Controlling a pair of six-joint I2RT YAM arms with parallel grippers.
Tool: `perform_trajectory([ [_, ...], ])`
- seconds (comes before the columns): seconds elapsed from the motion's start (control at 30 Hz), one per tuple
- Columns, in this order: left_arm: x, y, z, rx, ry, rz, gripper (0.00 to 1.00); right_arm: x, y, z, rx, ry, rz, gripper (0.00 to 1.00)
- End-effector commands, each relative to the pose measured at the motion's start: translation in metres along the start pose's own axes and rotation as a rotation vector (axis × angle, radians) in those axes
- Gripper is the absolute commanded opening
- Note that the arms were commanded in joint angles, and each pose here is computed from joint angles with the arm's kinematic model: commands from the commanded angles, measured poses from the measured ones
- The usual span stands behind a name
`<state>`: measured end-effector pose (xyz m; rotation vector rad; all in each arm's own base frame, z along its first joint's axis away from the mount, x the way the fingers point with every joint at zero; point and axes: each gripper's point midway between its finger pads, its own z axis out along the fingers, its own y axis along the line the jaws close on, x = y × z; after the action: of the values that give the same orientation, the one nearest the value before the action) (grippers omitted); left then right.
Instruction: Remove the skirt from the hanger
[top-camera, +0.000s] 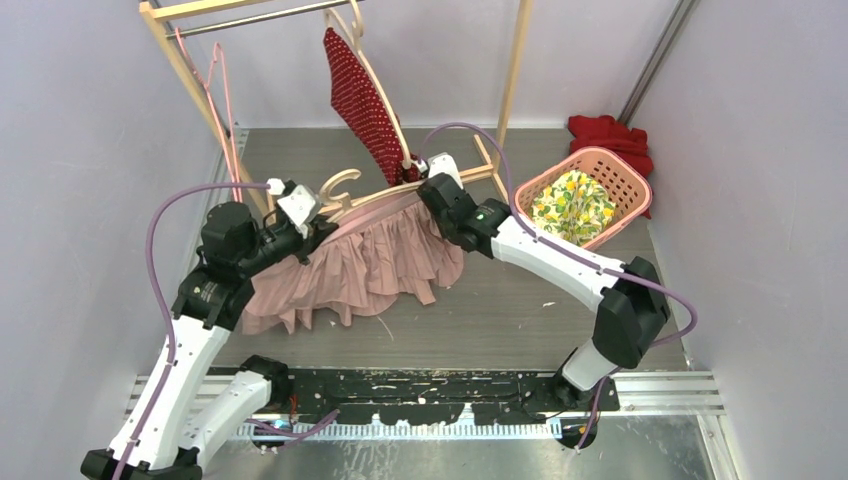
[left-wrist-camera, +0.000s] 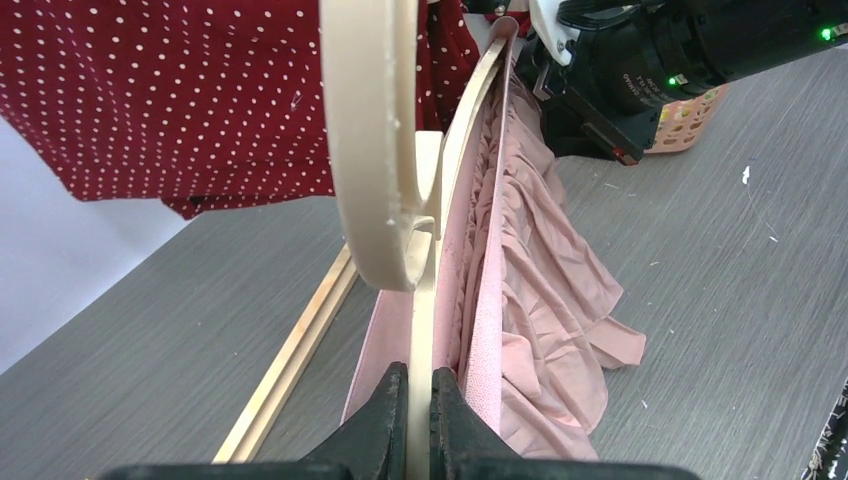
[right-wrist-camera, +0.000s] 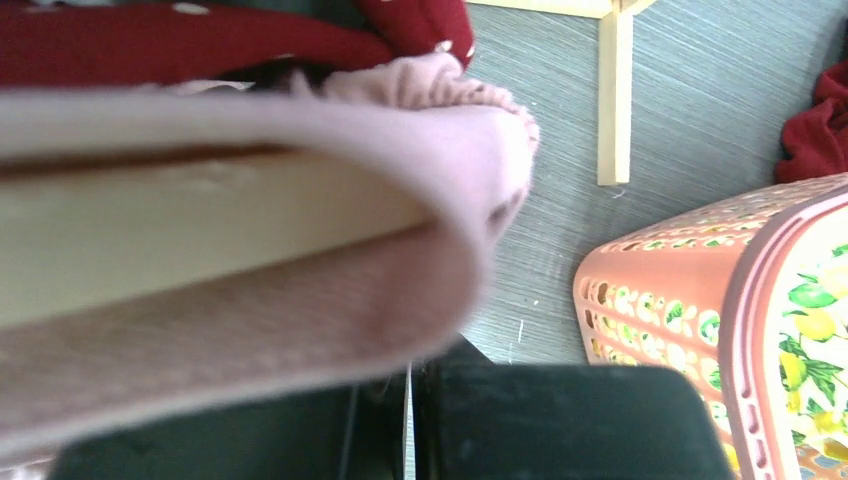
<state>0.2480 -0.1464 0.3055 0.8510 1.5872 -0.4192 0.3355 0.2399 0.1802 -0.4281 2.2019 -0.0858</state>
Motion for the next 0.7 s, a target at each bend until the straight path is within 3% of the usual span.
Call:
perform_trajectory([
  [0.0, -0.065, 0.017, -0.011, -0.085, -0.227, 0.109, 0.00, -0.002, -0.016, -0.017, 0.026, -0.021, -0.002, 0.02],
  [0.07, -0.065, 0.015, -0.012, -0.074, -0.223, 0.111, 0.00, -0.003, -0.034, -0.021, 0.118, -0.034, 0.001, 0.02],
  [0.1, -0.064, 0.015, -0.012, -0.074, -0.221, 0.114, 0.00, -0.006, -0.045, -0.024, 0.171, -0.046, -0.010, 0.07],
  [0.13, -0.063, 0.015, -0.013, -0.076, -0.217, 0.116, 0.00, -0.011, -0.053, -0.028, 0.199, -0.063, -0.027, 0.22],
  [0.17, -0.061, 0.015, -0.013, -0.078, -0.211, 0.116, 0.00, -0.017, -0.059, -0.033, 0.218, -0.083, -0.045, 0.50],
  [0.2, -0.059, 0.014, -0.014, -0.078, -0.205, 0.117, 0.00, -0.023, -0.063, -0.038, 0.226, -0.101, -0.053, 0.71],
  [0.27, -0.056, 0.013, -0.014, -0.074, -0.197, 0.117, 0.00, -0.032, -0.065, -0.048, 0.205, -0.126, -0.072, 0.87],
  [0.33, -0.054, 0.012, -0.014, -0.071, -0.191, 0.116, 0.00, -0.043, -0.062, -0.058, 0.153, -0.155, -0.060, 0.92],
  [0.67, -0.045, 0.001, -0.017, -0.027, -0.172, 0.089, 0.00, -0.131, -0.027, -0.102, -0.131, -0.330, -0.089, 0.89],
])
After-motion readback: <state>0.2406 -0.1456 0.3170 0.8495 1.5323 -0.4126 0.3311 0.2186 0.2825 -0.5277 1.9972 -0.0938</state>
